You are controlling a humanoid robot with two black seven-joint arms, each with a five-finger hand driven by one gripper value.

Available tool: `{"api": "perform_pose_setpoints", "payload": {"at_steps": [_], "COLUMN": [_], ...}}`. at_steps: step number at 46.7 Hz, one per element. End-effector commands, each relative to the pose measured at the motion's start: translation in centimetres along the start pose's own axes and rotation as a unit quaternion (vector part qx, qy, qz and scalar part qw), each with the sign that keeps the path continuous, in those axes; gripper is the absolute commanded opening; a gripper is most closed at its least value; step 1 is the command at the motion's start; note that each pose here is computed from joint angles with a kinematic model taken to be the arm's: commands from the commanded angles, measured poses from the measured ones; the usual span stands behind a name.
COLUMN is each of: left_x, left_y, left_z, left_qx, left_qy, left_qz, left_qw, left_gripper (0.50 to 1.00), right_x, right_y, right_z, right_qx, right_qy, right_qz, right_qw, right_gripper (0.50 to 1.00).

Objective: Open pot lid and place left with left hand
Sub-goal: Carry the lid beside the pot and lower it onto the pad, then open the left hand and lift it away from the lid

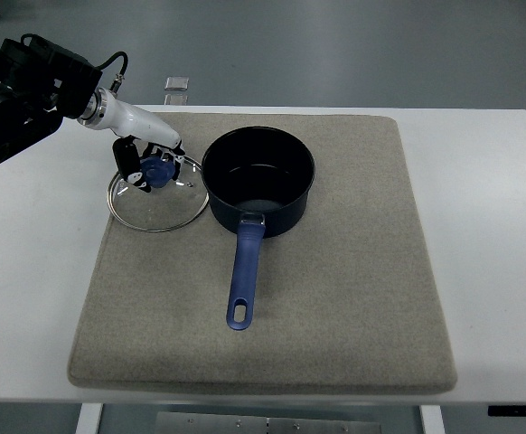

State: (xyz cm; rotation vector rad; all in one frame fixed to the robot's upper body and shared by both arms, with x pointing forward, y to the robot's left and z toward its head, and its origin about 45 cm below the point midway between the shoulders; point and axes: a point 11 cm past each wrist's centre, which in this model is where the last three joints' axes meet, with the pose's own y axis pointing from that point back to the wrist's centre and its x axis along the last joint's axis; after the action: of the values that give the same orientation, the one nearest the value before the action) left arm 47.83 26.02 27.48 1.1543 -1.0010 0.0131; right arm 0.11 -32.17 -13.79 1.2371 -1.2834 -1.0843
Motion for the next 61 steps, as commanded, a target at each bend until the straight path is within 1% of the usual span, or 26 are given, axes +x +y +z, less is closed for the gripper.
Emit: {"api": "perform_pose_setpoints", "payload": {"at_steps": [1, 13, 14, 17, 19, 20, 24, 30, 35, 36, 41, 43, 47, 53, 57, 61], "left_x": [0.0, 0.1, 0.2, 0.7, 1.3, 1.6, 1.9, 1.8, 1.4, 1.4, 1.8, 2.4, 4.2, 7.4, 9.5, 11.2], "left_y": [-0.1, 0.0, 0.0, 0.3, 0.4, 0.5, 1.0, 1.7, 1.7, 1.8, 2.0, 2.2, 3.6, 5.5, 6.5, 7.9], "left_z": [0.0, 0.0, 0.0, 0.0, 0.3, 0.3, 0.2, -0.4, -0.1, -0.1, 0.3, 0.7, 1.0, 1.5, 1.9, 1.1], "left_qx": [0.0, -0.002, -0.003, -0.01, -0.02, -0.023, -0.028, -0.022, -0.029, -0.03, -0.038, -0.043, -0.048, -0.065, -0.093, -0.111], "left_qy": [-0.002, 0.005, 0.007, 0.027, 0.046, 0.053, 0.075, 0.085, 0.088, 0.088, 0.088, 0.084, 0.077, 0.09, 0.124, 0.172], "left_qz": [0.002, 0.01, 0.013, 0.03, 0.045, 0.05, 0.063, 0.054, 0.046, 0.047, 0.052, 0.055, 0.074, 0.129, 0.182, 0.242], "left_qw": [1.0, 1.0, 1.0, 0.999, 0.998, 0.997, 0.995, 0.995, 0.995, 0.995, 0.994, 0.994, 0.993, 0.985, 0.971, 0.948], "left_gripper": [0.5, 0.5, 0.542, 0.734, 0.839, 0.874, 0.964, 0.973, 0.979, 0.988, 0.988, 0.99, 0.988, 0.988, 0.988, 0.99], "right_x": [0.0, 0.0, 0.0, 0.0, 0.0, 0.0, 0.0, 0.0, 0.0, 0.0, 0.0, 0.0, 0.0, 0.0, 0.0, 0.0], "right_y": [0.0, 0.0, 0.0, 0.0, 0.0, 0.0, 0.0, 0.0, 0.0, 0.0, 0.0, 0.0, 0.0, 0.0, 0.0, 0.0], "right_z": [0.0, 0.0, 0.0, 0.0, 0.0, 0.0, 0.0, 0.0, 0.0, 0.0, 0.0, 0.0, 0.0, 0.0, 0.0, 0.0], "right_qx": [0.0, 0.0, 0.0, 0.0, 0.0, 0.0, 0.0, 0.0, 0.0, 0.0, 0.0, 0.0, 0.0, 0.0, 0.0, 0.0], "right_qy": [0.0, 0.0, 0.0, 0.0, 0.0, 0.0, 0.0, 0.0, 0.0, 0.0, 0.0, 0.0, 0.0, 0.0, 0.0, 0.0], "right_qz": [0.0, 0.001, 0.001, 0.001, 0.001, 0.001, 0.001, 0.001, 0.001, 0.001, 0.001, 0.001, 0.001, 0.001, 0.001, 0.001], "right_qw": [1.0, 1.0, 1.0, 1.0, 1.0, 1.0, 1.0, 1.0, 1.0, 1.0, 1.0, 1.0, 1.0, 1.0, 1.0, 1.0], "right_gripper": [0.917, 0.917, 0.917, 0.917, 0.917, 0.917, 0.917, 0.917, 0.917, 0.917, 0.917, 0.917, 0.917, 0.917, 0.917, 0.917]}}
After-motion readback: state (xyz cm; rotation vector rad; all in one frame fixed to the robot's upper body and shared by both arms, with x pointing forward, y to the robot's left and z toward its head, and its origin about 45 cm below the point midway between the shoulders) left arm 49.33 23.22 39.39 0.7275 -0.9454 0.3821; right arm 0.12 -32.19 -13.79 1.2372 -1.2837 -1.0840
